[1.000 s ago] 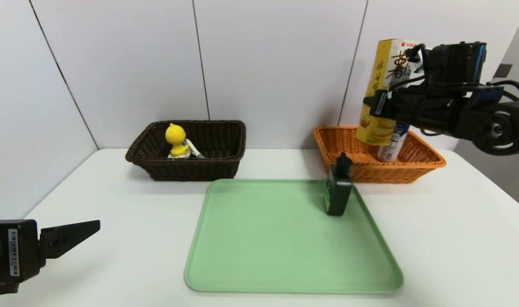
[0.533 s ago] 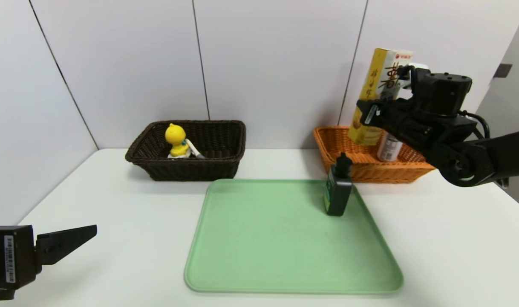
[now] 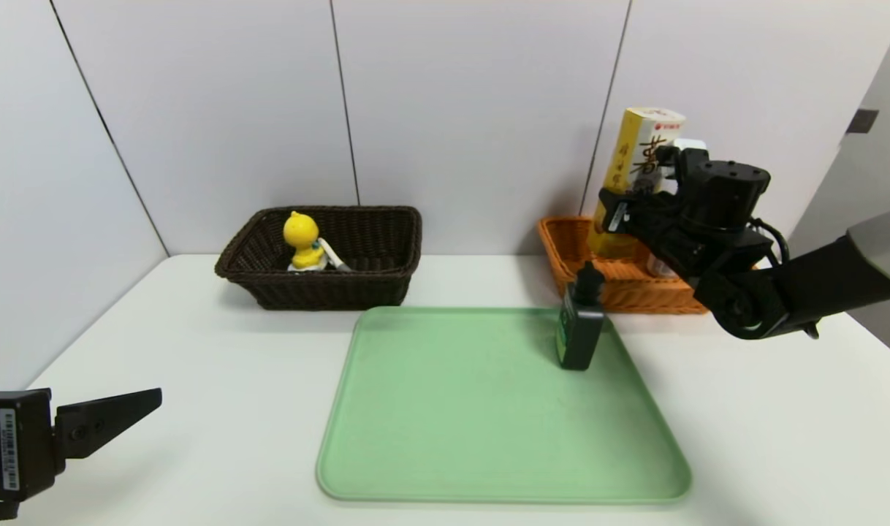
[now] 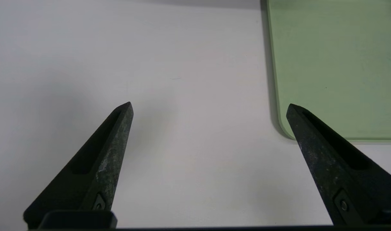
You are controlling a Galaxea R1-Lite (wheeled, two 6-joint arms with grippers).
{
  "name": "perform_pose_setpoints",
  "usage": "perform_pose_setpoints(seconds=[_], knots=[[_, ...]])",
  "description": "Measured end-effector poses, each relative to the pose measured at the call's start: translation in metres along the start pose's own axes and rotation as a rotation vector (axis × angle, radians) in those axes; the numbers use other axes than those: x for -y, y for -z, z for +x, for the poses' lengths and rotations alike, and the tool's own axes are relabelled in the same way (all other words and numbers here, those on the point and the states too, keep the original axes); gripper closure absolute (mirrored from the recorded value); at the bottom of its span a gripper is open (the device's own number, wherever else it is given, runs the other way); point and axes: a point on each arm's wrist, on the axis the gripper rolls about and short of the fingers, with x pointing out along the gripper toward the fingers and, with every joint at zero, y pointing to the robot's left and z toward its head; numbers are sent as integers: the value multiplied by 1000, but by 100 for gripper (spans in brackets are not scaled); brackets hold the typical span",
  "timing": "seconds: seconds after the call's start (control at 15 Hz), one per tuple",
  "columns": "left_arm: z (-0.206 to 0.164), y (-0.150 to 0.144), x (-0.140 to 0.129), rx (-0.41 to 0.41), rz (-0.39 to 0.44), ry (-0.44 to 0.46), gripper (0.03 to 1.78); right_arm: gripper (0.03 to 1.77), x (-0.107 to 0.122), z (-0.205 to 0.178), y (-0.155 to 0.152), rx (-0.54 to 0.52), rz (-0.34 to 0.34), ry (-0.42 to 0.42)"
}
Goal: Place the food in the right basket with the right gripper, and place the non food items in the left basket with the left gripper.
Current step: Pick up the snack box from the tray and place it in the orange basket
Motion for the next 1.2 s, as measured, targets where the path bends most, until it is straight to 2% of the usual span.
perform_pose_setpoints(seconds=[0.27, 0.47, 0.73, 1.0, 1.2], knots=[[0, 0, 0, -1, 2, 0, 12, 100, 1, 11, 15, 8, -31, 3], [1, 1, 0, -4, 3, -1, 12, 71, 1, 15, 20, 2, -32, 3], [2, 2, 0, -10, 3, -3, 12, 46, 3, 17, 25, -6, -33, 6], [2, 3, 0, -10, 4, -3, 12, 31, 1, 18, 10, 27, -47, 6], [4, 2, 1, -12, 6, -6, 12, 24, -2, 9, -20, 37, -55, 4]])
